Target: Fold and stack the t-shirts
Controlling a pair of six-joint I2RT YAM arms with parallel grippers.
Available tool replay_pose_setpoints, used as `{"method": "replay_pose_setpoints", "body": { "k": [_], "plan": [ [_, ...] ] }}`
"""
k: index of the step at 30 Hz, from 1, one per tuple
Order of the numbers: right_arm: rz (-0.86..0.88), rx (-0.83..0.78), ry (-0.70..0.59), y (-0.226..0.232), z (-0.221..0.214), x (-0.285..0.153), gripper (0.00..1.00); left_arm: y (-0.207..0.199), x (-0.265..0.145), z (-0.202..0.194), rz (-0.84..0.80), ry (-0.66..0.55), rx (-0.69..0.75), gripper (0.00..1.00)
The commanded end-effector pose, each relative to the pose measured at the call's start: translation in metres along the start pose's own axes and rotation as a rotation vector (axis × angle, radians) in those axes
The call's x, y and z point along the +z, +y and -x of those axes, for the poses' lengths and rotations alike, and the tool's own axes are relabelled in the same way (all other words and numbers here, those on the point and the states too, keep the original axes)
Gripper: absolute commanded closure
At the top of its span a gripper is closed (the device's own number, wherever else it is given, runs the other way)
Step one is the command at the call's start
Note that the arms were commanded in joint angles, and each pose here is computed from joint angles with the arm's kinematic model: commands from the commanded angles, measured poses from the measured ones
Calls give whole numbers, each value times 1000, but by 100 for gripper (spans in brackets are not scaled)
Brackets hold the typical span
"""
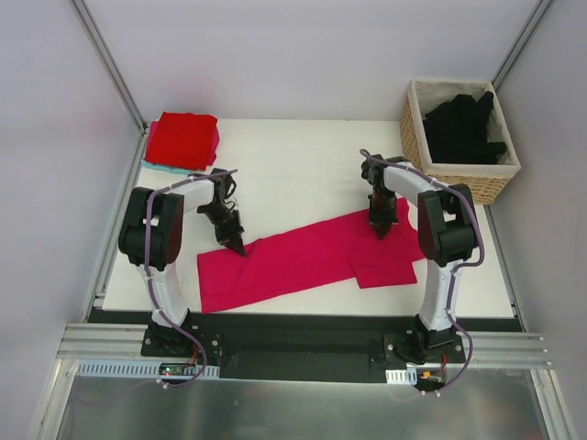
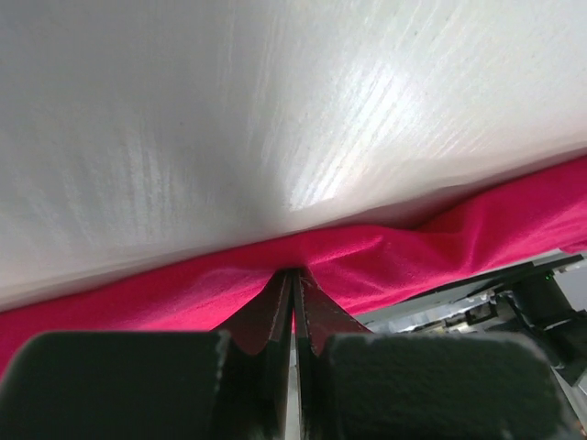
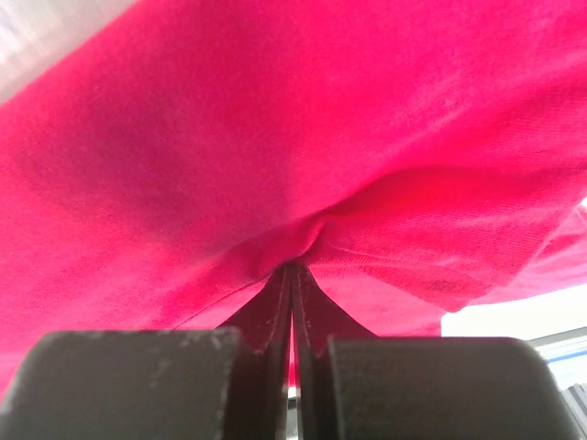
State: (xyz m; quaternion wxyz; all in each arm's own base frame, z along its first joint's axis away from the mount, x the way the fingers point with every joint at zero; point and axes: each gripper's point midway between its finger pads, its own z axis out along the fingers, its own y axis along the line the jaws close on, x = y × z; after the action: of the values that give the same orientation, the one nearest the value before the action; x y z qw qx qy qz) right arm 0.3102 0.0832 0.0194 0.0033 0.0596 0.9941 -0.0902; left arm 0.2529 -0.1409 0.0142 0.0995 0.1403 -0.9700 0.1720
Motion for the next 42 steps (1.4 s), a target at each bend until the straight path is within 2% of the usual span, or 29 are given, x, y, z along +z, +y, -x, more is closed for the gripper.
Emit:
{"method": "replay_pose_setpoints", "body": {
  "k": [1,6,7,8,14,18,27,35,42],
  "plan": [
    [24,1,-21,10,31,2,99,15,15,-4,41,-19,5,100],
    [47,16,-49,18,69,-1,99,17,5,-23,39,14,11,100],
    [65,21,-81,21,86,-12,99,17,2,-25,37,14,14,100],
    [63,15,-63,25,91,-3,99,17,1,-26,39,17,16,100],
    [177,28,-139,54,142,-21,99,13,1,-28,25,45,5,100],
    [233,45,-136,71,153,-14,99,4,7,-23,7,55,3,100],
    [496,106,-207,123,185,-18,99,-36,28,-26,-39,117,63,100],
    [626,212,-350,149,232,-33,99,-61,50,-42,-46,188,111,100],
    [783,328,-457,175,272,-49,99,-72,39,-57,-76,211,121,100]
  ]
}}
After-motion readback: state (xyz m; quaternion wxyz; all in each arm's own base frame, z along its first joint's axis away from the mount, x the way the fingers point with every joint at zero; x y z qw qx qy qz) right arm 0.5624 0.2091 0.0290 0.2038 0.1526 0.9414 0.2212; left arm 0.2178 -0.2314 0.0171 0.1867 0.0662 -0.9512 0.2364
